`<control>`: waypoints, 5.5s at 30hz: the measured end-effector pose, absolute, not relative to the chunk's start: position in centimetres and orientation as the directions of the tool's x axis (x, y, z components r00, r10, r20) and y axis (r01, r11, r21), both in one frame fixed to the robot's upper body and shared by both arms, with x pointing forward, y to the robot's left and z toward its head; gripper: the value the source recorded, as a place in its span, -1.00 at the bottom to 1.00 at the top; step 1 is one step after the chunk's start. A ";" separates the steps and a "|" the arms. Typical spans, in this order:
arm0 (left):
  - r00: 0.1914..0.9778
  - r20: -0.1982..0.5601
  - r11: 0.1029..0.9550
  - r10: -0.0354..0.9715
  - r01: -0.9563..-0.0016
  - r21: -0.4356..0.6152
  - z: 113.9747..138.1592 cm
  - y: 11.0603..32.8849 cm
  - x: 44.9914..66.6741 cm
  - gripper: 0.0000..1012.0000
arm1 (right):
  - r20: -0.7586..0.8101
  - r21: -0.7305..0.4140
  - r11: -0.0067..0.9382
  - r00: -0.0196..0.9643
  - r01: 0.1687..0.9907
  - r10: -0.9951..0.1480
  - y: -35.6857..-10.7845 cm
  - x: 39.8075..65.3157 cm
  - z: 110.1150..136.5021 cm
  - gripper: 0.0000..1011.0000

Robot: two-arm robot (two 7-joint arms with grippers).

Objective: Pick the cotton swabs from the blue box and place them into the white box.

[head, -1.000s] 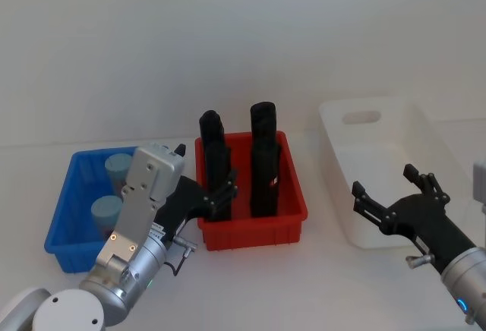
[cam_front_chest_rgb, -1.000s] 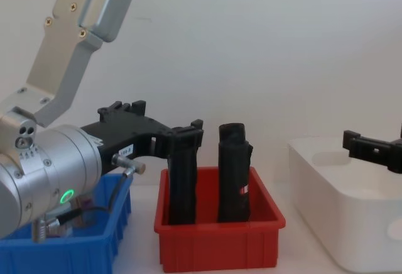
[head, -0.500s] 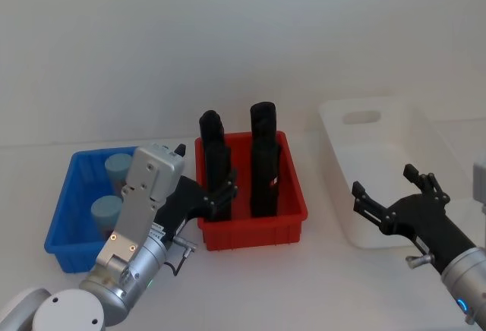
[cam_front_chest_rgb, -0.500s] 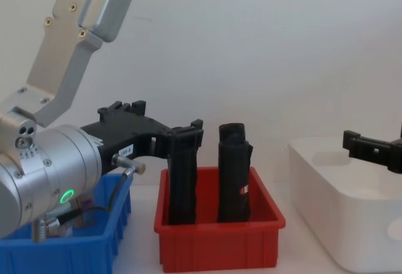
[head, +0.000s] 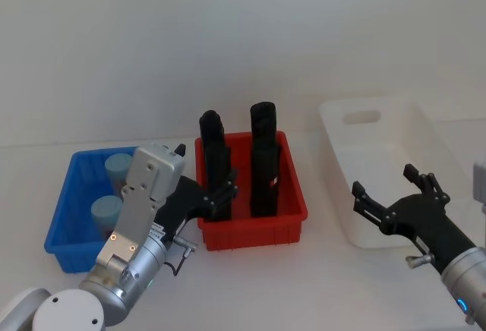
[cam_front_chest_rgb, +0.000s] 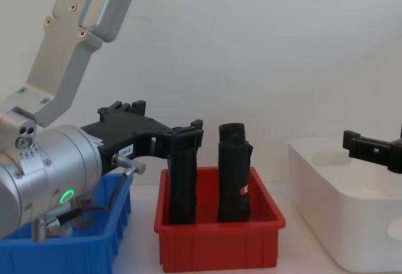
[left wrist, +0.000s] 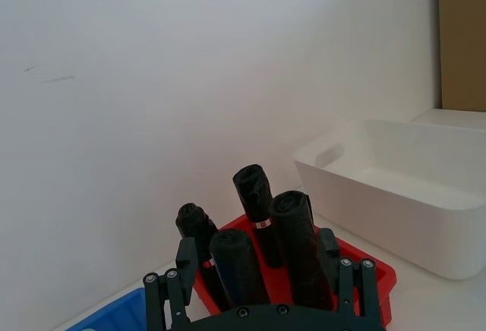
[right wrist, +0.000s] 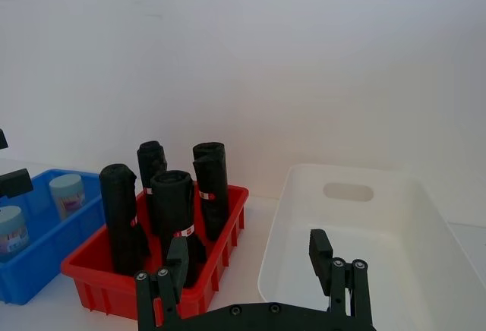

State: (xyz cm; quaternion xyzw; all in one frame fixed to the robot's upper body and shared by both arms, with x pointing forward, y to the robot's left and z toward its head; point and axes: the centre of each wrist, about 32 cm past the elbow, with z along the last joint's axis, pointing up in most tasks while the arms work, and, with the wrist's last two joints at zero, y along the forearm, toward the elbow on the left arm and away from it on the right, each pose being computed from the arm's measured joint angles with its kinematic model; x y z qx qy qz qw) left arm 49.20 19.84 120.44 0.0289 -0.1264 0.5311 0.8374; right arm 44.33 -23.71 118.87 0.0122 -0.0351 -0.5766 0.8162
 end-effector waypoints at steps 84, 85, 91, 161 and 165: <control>0.279 0.134 0.276 0.951 -0.960 0.039 119.7 25.2 52.1 0.98 | 0.043 0.061 0.335 0.333 0.940 -0.942 -23.7 44.3 118.9 0.98; 0.273 0.131 0.270 0.953 -0.962 0.047 119.6 25.5 52.3 0.98 | 0.043 0.060 0.335 0.332 0.940 -0.942 -23.7 44.3 118.9 0.98; 0.254 0.117 0.246 0.960 -0.966 0.079 119.4 26.7 53.1 0.98 | 0.043 0.060 0.335 0.333 0.940 -0.942 -23.7 44.3 118.9 0.98; 0.212 -0.049 0.218 0.976 -0.946 0.239 115.5 31.9 55.2 0.32 | 0.043 0.060 0.335 0.333 0.940 -0.942 -23.7 44.3 118.9 0.98; 0.219 -0.049 0.225 0.974 -0.947 0.228 115.8 31.8 55.0 0.32 | 0.043 0.060 0.335 0.333 0.940 -0.942 -23.7 44.3 118.9 0.98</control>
